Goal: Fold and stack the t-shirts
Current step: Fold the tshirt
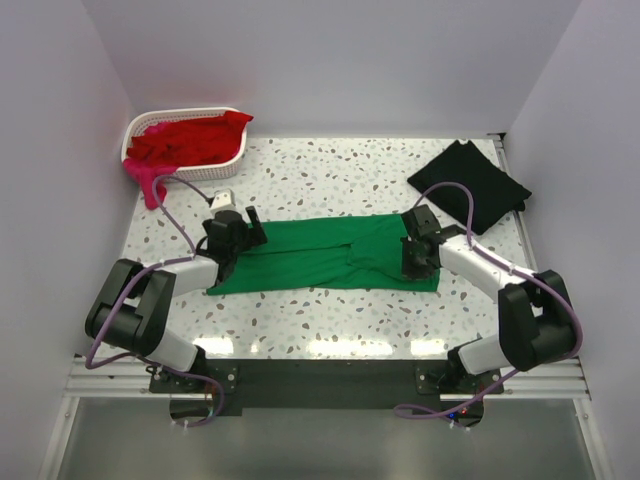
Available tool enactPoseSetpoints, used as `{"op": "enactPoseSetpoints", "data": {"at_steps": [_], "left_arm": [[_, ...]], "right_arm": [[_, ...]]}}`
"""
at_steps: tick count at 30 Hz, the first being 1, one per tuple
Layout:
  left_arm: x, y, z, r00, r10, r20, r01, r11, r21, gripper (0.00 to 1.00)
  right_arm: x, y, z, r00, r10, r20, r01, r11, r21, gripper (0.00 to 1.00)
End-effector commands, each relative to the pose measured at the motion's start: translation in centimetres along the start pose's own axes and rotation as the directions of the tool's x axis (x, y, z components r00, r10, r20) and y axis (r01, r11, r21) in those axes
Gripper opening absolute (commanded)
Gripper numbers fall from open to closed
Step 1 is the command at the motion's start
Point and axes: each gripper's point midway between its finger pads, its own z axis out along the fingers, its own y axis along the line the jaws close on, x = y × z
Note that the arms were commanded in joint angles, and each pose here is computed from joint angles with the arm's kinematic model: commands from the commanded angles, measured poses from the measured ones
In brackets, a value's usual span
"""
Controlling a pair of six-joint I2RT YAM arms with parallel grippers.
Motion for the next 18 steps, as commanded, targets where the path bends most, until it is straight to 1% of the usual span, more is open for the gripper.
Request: {"op": "enactPoseSetpoints", "data": {"at_steps": [1,2,3,4,7,10,14,17,18], "left_arm": [[-2.5,-0.7,-0.2,0.997,-0.02,0.071,0.018,0.999,0.026,0.94],[-2.6,-0.8,-0.2,0.997,-0.021,0.074,0.019,0.999,0.028,0.94],[-2.7,-0.7,-0.2,0.997,-0.021,0.076,0.019,0.999,0.026,0.94],[-2.6,-0.7,-0.2,0.997,-0.021,0.076,0.019,1.0,0.024,0.94],[-2.6,-0.2,-0.3,0.997,-0.016,0.079,0.016,1.0,0.004,0.94],[-2.6,-0.2,-0.4,0.997,-0.014,0.082,0.014,1.0,0.005,0.94],[-2.8,-1.2,-0.5,0.995,-0.012,0.097,0.006,0.998,0.061,0.94],[-2.8,-2.5,-0.5,0.994,-0.013,0.105,-0.001,0.991,0.137,0.93],[-2.1,-3.4,-0.4,0.996,-0.009,0.083,-0.007,0.982,0.188,0.93]], "right_arm": [[0.2,-0.1,-0.4,1.0,0.011,0.002,-0.011,1.0,-0.008,0.09],[0.3,-0.1,-0.3,1.0,0.009,-0.003,-0.009,1.0,-0.004,0.14],[0.1,-0.1,-0.4,1.0,0.009,-0.001,-0.009,1.0,-0.002,0.22],[0.2,-0.3,-0.4,1.0,0.008,-0.003,-0.008,1.0,0.013,0.37],[-0.7,-0.3,-0.9,1.0,0.012,0.02,-0.012,1.0,0.019,0.54],[-2.7,0.4,-1.9,0.996,0.021,0.083,-0.02,1.0,-0.008,0.61],[-5.7,2.3,-3.1,0.986,0.028,0.166,-0.015,0.996,-0.084,0.63],[-7.9,3.6,-3.4,0.976,0.031,0.216,-0.003,0.992,-0.128,0.64],[-8.5,4.1,-2.8,0.976,0.028,0.217,0.002,0.991,-0.137,0.64]]}}
